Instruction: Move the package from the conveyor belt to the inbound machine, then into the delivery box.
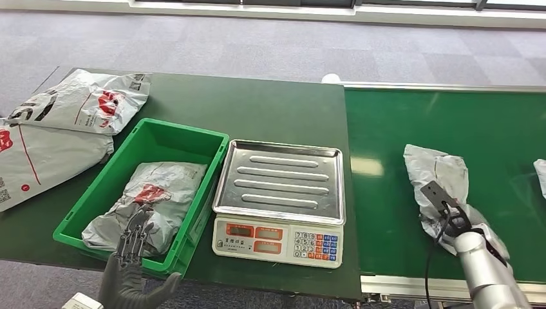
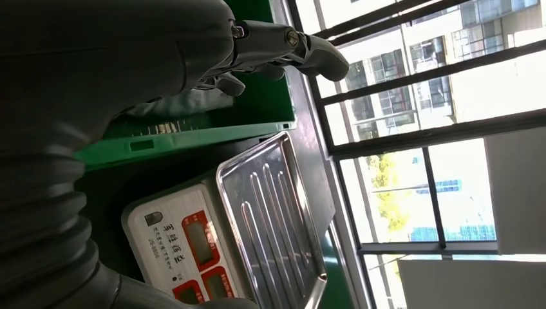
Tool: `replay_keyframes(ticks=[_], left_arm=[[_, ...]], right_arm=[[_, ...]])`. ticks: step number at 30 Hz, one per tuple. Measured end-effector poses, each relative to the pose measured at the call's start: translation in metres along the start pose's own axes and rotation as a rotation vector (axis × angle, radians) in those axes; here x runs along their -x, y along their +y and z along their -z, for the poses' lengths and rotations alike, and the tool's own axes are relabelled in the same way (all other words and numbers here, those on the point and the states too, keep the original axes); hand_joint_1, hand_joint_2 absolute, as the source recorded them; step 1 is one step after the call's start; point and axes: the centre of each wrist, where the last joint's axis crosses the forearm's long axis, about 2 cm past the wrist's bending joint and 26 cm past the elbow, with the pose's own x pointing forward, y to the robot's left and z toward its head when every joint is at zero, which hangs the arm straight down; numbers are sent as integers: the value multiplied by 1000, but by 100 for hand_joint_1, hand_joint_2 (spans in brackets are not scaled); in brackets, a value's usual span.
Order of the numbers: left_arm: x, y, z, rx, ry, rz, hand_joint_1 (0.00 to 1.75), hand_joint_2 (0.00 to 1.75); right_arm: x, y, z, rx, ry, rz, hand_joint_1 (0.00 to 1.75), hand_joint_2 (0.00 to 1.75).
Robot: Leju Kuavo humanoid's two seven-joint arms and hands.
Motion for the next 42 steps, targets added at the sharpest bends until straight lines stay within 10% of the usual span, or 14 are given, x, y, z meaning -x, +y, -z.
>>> replay_keyframes(ticks=[6,12,19,30,35,42], left_arm=[[-3,-5,5,-12,-43,-2,0,175],[0,-7,9,-90,-66,7,0,175],[6,-8,15,-72,-99,11,0,175],[11,-9,19,-38,-69,22,0,175],[8,-8,21,-52,-67,32,0,175],[2,-7,18,-71,-70,46,0,175]], right_arm=[[-66,-33,-39,690,-468,299,175,175],[-106,-57,-81,953,-725,345,175,175],[-207,-37,-106,349,-997,13,175,175],[-308,26,-132,-63,-1084,-342,175,175],[-343,56,-140,-151,-1075,-458,0,175],[-354,77,-138,-218,-1038,-548,0,175]])
